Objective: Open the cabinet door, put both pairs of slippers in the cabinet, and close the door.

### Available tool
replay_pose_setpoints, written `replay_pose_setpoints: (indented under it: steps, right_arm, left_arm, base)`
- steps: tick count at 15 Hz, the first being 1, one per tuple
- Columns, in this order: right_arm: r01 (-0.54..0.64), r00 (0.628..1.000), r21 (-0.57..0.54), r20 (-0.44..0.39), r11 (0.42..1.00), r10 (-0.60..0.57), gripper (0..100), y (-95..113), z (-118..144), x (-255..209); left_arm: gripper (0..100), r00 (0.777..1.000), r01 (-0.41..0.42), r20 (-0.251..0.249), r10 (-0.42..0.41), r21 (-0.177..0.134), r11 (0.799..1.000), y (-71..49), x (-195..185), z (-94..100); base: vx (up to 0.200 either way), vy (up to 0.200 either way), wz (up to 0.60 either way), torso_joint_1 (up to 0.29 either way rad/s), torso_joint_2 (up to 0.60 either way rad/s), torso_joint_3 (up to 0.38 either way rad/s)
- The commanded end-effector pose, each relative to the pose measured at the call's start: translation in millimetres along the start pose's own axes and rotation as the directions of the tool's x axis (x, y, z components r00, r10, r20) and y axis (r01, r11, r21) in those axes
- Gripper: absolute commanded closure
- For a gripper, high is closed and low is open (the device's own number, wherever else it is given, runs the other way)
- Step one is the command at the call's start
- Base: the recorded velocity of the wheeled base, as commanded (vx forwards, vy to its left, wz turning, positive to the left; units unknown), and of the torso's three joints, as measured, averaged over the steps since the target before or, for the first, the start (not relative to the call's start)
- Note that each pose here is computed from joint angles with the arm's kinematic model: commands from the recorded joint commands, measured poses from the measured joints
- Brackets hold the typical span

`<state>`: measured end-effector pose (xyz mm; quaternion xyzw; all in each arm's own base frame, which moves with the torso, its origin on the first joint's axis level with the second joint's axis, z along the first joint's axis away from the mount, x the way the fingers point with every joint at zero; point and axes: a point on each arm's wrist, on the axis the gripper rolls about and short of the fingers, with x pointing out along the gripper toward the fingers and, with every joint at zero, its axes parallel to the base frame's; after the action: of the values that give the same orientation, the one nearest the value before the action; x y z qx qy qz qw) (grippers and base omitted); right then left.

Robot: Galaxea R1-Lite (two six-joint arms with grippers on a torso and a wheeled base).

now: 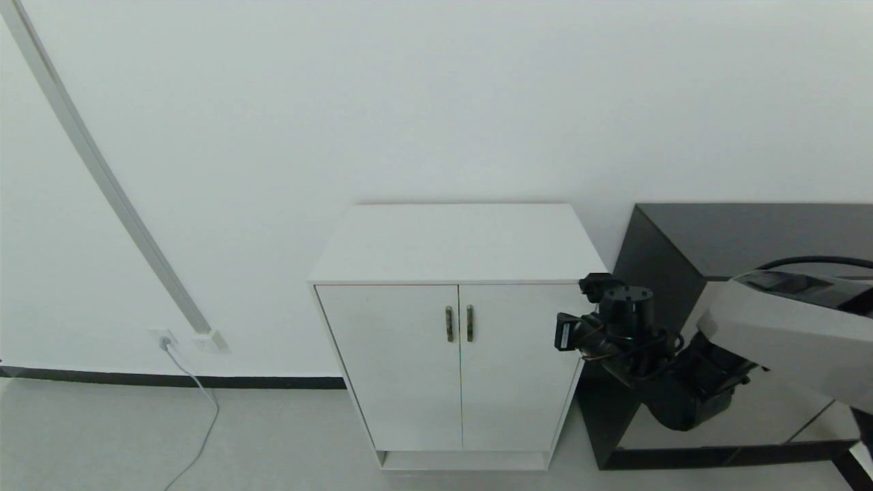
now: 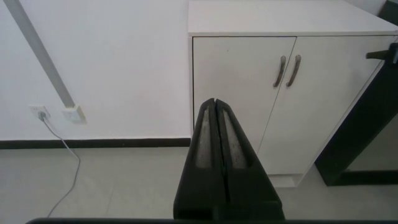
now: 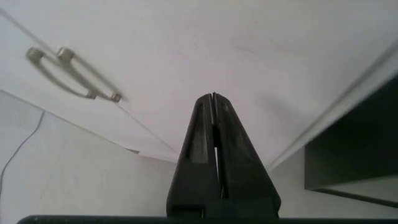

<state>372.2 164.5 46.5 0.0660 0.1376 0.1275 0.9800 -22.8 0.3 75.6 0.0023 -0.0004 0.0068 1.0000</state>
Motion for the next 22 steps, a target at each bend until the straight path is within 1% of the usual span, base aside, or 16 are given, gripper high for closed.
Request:
replay_pose_setpoints:
  steps: [1, 3, 4, 5, 7, 8, 9, 10, 12, 13, 16, 18, 19, 20, 21, 22]
  right_arm:
    - [0.001, 0.998, 0.006, 0.059, 1.0, -0.002, 100, -6.3, 36.6, -65.5]
    - [0.059, 0.994, -0.006, 0.092, 0.998, -0.059, 100, -18.6, 50.7, -99.6]
    - [0.116, 0.986, -0.022, 0.124, 0.993, -0.113, 100, -29.6, 59.9, -129.5]
    - [0.148, 0.98, -0.034, 0.143, 0.988, -0.142, 100, -37.3, 63.9, -151.9]
    - [0.214, 0.964, -0.049, 0.171, 0.976, -0.203, 100, -54.2, 63.1, -200.5]
    - [0.238, 0.958, -0.055, 0.178, 0.97, -0.225, 100, -59.2, 60.8, -214.2]
    - [0.302, 0.94, -0.066, 0.188, 0.951, -0.285, 100, -70.8, 52.5, -245.6]
    - [0.342, 0.926, -0.068, 0.197, 0.937, -0.323, 100, -76.2, 47.2, -265.9]
    - [0.38, 0.91, -0.063, 0.206, 0.923, -0.36, 100, -78.8, 37.2, -297.1]
    - [0.388, 0.906, -0.059, 0.211, 0.92, -0.368, 100, -76.1, 30.5, -320.7]
    - [0.352, 0.929, -0.077, 0.153, 0.933, -0.338, 100, -66.9, 6.2, -374.6]
    - [0.307, 0.949, -0.089, 0.097, 0.947, -0.299, 100, -62.8, -18.6, -403.7]
    - [0.29, 0.955, -0.09, 0.084, 0.953, -0.283, 100, -62.2, -29.9, -411.5]
    - [0.28, 0.958, -0.09, 0.092, 0.956, -0.271, 100, -62.1, -38.4, -415.7]
    - [0.278, 0.958, -0.09, 0.095, 0.956, -0.27, 100, -62.7, -44.2, -416.2]
    - [0.278, 0.958, -0.09, 0.095, 0.956, -0.27, 100, -62.7, -44.2, -416.2]
  left_arm:
    - [100, 1.0, 0.0, -0.001, 0.0, 0.0, 1.0, 0.0, 0.1, 0.1]
    - [100, 1.0, 0.0, -0.001, 0.0, -0.002, 1.0, 0.0, 0.1, 0.1]
    - [100, 1.0, 0.0, 0.001, 0.0, -0.003, 1.0, 0.0, 0.0, 0.0]
    - [100, 1.0, -0.002, 0.001, 0.002, -0.003, 1.0, 0.0, 0.0, 0.0]
    - [100, 1.0, -0.002, 0.001, 0.002, -0.005, 1.0, 0.0, 0.0, 0.0]
    - [100, 1.0, -0.002, -0.001, 0.002, -0.005, 1.0, 0.0, 0.1, 0.1]
    - [100, 1.0, -0.002, 0.001, 0.002, -0.005, 1.0, 0.0, 0.0, 0.0]
    - [100, 1.0, -0.002, 0.001, 0.002, -0.005, 1.0, 0.0, 0.0, 0.0]
    - [100, 1.0, -0.002, -0.001, 0.002, -0.005, 1.0, 0.0, 0.1, 0.1]
    - [100, 1.0, -0.002, 0.001, 0.002, -0.005, 1.0, 0.0, 0.0, 0.0]
    - [100, 1.0, -0.002, -0.001, 0.002, -0.005, 1.0, 0.0, 0.1, 0.1]
    - [100, 1.0, -0.002, -0.001, 0.002, -0.005, 1.0, 0.0, 0.1, 0.1]
    - [100, 1.0, -0.002, 0.001, 0.002, -0.005, 1.0, 0.0, 0.0, 0.0]
    - [100, 1.0, -0.002, 0.001, 0.002, -0.005, 1.0, 0.0, 0.0, 0.0]
    - [100, 1.0, -0.002, 0.001, 0.002, -0.005, 1.0, 0.0, 0.0, 0.0]
    - [100, 1.0, -0.002, 0.001, 0.002, -0.005, 1.0, 0.0, 0.0, 0.0]
  base:
    - [0.0, 0.0, 0.0, 0.0, 0.0, 0.0]
    - [0.0, 0.0, 0.0, 0.0, 0.0, 0.0]
    - [0.0, 0.0, 0.0, 0.0, 0.0, 0.0]
    - [0.0, 0.0, 0.0, 0.0, 0.0, 0.0]
    - [0.0, 0.0, 0.0, 0.0, 0.0, 0.0]
    - [0.0, 0.0, 0.0, 0.0, 0.0, 0.0]
    - [0.0, 0.0, 0.0, 0.0, 0.0, 0.0]
    - [0.0, 0.0, 0.0, 0.0, 0.0, 0.0]
    - [0.0, 0.0, 0.0, 0.0, 0.0, 0.0]
    - [0.0, 0.0, 0.0, 0.0, 0.0, 0.0]
    - [0.0, 0.0, 0.0, 0.0, 0.0, 0.0]
    - [0.0, 0.0, 0.0, 0.0, 0.0, 0.0]
    - [0.0, 0.0, 0.0, 0.0, 0.0, 0.0]
    - [0.0, 0.0, 0.0, 0.0, 0.0, 0.0]
    - [0.0, 0.0, 0.0, 0.0, 0.0, 0.0]
    - [0.0, 0.0, 0.0, 0.0, 0.0, 0.0]
